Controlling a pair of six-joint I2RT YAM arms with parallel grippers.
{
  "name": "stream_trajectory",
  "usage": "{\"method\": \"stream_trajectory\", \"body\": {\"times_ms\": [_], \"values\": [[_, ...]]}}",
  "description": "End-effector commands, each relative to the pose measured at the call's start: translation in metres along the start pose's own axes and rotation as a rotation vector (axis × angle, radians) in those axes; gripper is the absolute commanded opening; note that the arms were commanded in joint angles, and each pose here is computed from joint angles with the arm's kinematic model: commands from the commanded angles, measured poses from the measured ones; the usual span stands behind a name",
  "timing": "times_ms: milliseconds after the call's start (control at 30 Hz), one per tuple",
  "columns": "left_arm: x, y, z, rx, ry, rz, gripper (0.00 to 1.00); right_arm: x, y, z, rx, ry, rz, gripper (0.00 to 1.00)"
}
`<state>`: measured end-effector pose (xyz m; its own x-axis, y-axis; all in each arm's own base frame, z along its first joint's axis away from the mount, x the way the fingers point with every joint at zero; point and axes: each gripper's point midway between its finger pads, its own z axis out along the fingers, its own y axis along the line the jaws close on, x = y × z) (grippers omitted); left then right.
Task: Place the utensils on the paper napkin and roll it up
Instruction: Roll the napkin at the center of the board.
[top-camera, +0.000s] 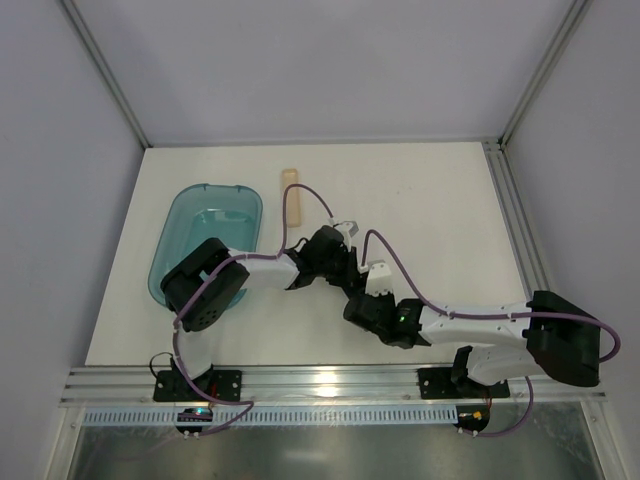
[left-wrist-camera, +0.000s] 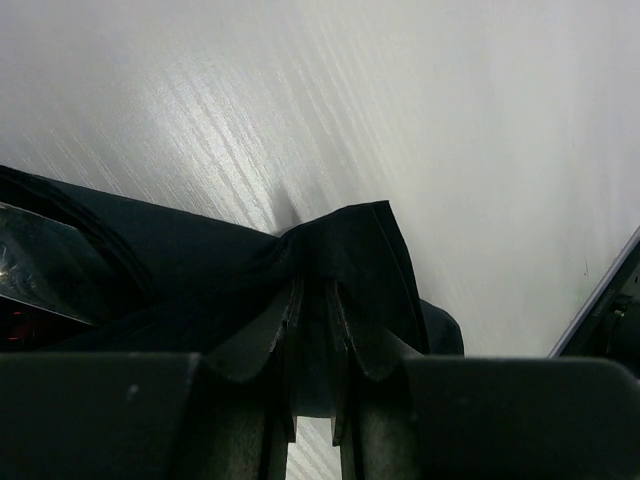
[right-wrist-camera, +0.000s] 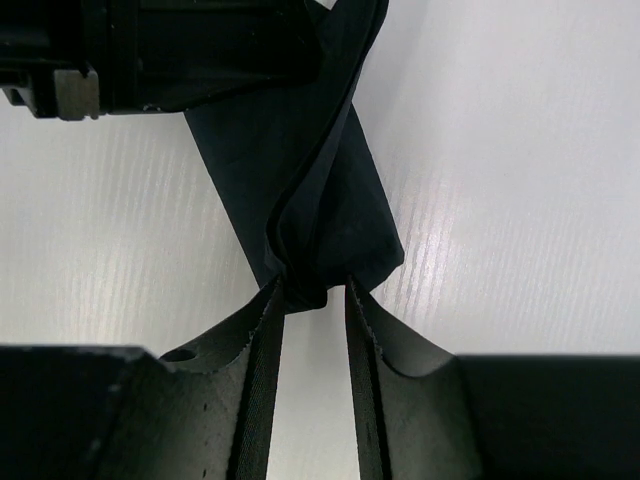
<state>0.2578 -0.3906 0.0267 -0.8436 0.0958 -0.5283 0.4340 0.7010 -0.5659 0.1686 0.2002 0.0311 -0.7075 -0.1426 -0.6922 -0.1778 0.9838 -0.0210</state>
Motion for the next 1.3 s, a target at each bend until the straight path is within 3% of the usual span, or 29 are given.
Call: {"method": "stream_trajectory", "body": {"times_ms": [0, 133, 333, 733, 900, 1067, 1267], "values": [[0.001, 0.008, 0.002, -0.040, 0.012, 0.021, 0.19, -0.024, -0.002, -0.008, 0.019, -0.068, -0.005, 0.32], [-0.001, 0.007, 0.002, -0.038, 0.009, 0.023, 0.19, -0.024, -0.004, -0.006, 0.027, -0.066, 0.003, 0.22], [-0.004, 0.005, 0.000, -0.040, 0.008, 0.030, 0.19, -0.018, -0.008, 0.001, 0.062, -0.042, 0.017, 0.18], [-0.006, 0.002, 0.002, -0.031, 0.009, 0.035, 0.20, -0.022, -0.008, -0.003, 0.033, -0.028, 0.031, 0.19], [-0.008, 0.000, 0.004, -0.024, 0.008, 0.036, 0.20, -0.039, -0.014, -0.013, -0.082, -0.041, 0.103, 0.20], [-0.011, -0.004, 0.004, -0.013, 0.003, 0.036, 0.20, -0.059, -0.039, 0.000, -0.094, -0.073, 0.179, 0.18], [-0.012, -0.008, 0.007, 0.006, 0.005, 0.032, 0.20, -0.054, -0.041, 0.025, -0.110, -0.021, 0.213, 0.17]]}}
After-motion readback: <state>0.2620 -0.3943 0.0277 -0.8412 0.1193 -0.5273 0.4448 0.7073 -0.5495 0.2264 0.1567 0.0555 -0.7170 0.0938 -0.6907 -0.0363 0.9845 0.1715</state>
